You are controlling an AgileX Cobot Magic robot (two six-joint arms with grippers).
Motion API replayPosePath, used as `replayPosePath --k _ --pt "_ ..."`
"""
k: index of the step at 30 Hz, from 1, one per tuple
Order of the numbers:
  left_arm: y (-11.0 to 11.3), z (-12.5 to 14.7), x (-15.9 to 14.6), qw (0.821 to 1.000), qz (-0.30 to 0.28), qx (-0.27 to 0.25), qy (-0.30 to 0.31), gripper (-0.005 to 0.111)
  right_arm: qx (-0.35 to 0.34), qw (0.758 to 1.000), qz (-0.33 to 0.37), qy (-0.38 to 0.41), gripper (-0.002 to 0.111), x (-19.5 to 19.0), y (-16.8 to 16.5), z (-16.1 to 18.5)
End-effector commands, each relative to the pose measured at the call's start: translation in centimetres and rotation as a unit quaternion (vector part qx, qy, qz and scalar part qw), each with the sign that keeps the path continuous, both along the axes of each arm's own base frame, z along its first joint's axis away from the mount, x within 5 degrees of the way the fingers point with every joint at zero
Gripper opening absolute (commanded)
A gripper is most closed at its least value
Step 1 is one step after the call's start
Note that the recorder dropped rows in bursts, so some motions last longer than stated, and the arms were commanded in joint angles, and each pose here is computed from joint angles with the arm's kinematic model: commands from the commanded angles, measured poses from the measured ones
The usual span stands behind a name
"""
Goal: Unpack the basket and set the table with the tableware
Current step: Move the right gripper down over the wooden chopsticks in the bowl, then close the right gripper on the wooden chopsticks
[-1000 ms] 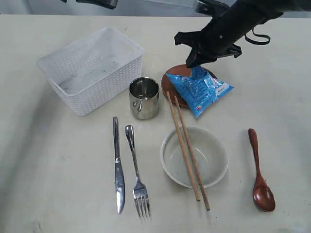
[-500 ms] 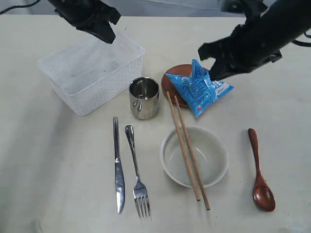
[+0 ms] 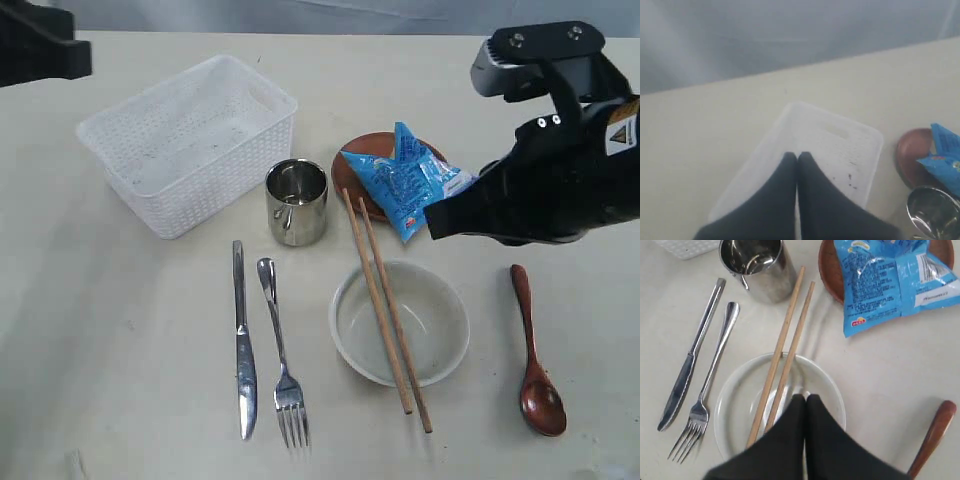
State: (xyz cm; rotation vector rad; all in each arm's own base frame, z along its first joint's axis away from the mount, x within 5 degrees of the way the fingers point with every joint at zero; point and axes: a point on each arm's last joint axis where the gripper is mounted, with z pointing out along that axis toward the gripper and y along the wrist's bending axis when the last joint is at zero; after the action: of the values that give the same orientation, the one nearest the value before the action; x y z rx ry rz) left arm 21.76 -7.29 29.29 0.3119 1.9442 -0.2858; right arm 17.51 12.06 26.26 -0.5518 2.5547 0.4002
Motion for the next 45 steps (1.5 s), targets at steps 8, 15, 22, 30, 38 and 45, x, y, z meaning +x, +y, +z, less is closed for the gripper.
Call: replayPosePath --k 8,15,22,30,38,45 --pt "4.0 2.8 -9.3 0.98 0.064 -0.045 -0.183 0.0 -0.037 0.994 0.053 0.086 0.03 -2.3 2.6 -0.4" --pt "3.5 3.0 -10.1 0.979 0.037 -0.055 -0.193 0.0 -0.159 0.983 0.041 0.078 0.051 -2.1 8.6 -1.4" --pt "3.1 3.0 -10.2 0.979 0.022 -0.058 -0.192 0.0 -0.202 0.973 0.01 0.109 0.053 -0.8 10.2 -5.6" --pt "2.9 3.0 -10.3 0.98 0.011 -0.058 -0.192 0.0 -0.219 0.968 0.003 0.121 0.053 -0.3 10.8 -7.6" --pt "2.9 3.0 -10.3 0.98 0.01 -0.055 -0.193 0.0 -0.214 0.967 -0.024 0.139 0.053 0.8 10.3 -8.4" --pt "2.9 3.0 -10.3 0.98 0.01 -0.055 -0.193 0.0 -0.18 0.969 -0.027 0.17 0.049 1.5 10.0 -8.5"
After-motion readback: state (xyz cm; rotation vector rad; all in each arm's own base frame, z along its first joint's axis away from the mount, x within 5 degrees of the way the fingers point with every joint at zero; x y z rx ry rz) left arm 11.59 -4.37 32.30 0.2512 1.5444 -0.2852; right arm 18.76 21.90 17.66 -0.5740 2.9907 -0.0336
